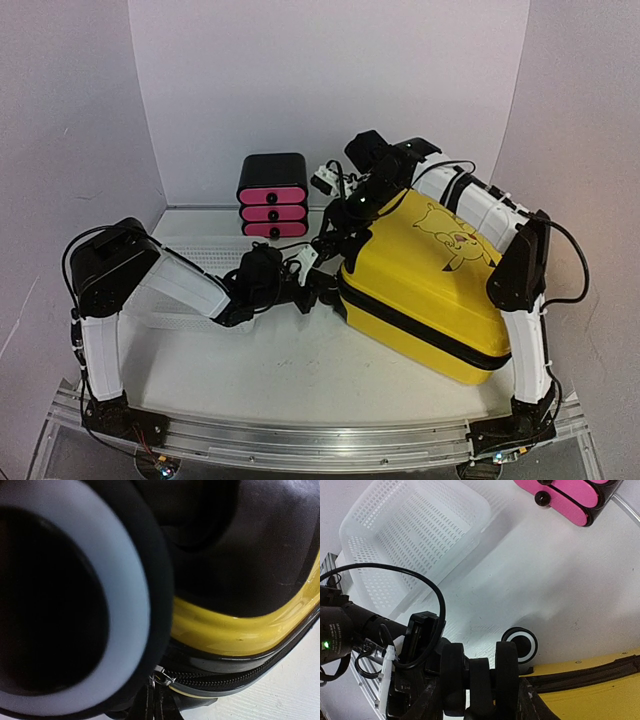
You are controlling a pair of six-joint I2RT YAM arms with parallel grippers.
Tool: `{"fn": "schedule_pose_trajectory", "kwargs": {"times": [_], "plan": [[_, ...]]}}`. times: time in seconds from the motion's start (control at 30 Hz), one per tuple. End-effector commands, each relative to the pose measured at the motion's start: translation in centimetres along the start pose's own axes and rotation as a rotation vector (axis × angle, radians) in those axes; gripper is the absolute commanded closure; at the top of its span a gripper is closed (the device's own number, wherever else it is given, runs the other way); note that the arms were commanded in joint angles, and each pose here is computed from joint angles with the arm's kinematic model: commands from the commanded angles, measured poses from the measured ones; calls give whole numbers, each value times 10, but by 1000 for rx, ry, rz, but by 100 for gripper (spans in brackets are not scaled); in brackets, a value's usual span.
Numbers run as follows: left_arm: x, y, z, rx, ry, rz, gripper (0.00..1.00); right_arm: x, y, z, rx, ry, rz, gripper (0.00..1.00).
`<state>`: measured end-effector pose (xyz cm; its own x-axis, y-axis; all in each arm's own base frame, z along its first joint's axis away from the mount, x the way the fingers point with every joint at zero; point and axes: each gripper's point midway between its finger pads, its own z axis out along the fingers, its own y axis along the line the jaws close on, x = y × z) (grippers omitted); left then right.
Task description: Open, take out, and arrange the luggage
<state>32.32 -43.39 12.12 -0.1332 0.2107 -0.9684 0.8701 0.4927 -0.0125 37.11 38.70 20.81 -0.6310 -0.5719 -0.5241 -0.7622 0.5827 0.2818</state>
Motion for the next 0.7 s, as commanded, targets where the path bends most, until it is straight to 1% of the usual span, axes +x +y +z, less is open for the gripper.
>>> {"fn": "schedule_pose_trajectory", "kwargs": {"times": [0.0,0.17,0.2,0.23,0.27,0.33,0.37,0.43,0.47,0.5,0.53,0.57,0.63,0.67], "plan": [[-36,73,-9,-272,-103,-82,100,24,2,-24,-125,55,271,100],[-25,63,10,-191,-90,-147,100,11,7,-36,-140,-33,365,100],[-24,63,12,-186,-90,-160,100,10,4,-40,-113,-44,384,97],[-24,62,13,-179,-92,-172,98,9,0,-44,-78,-56,400,87],[-23,63,12,-188,-92,-192,92,9,-6,-51,-35,-74,414,70],[-27,62,3,-192,-100,-216,76,11,-21,-70,82,-116,444,45],[-32,60,-3,-188,-108,-224,69,14,-28,-84,129,-141,460,35],[-42,53,-19,-164,-119,-240,58,18,-37,-116,173,-198,484,19],[-49,48,-27,-141,-120,-247,46,22,-41,-130,194,-219,484,13],[-53,41,-33,-109,-108,-252,19,31,-47,-144,233,-226,477,5],[-57,33,-40,-78,-84,-255,6,44,-54,-157,291,-223,472,2],[-60,25,-47,-41,-58,-257,4,58,-61,-170,353,-215,466,2],[-70,7,-63,40,-32,-258,3,95,-82,-197,506,-190,488,2],[-83,-2,-74,87,-40,-242,3,114,-89,-207,547,-177,510,2]]}}
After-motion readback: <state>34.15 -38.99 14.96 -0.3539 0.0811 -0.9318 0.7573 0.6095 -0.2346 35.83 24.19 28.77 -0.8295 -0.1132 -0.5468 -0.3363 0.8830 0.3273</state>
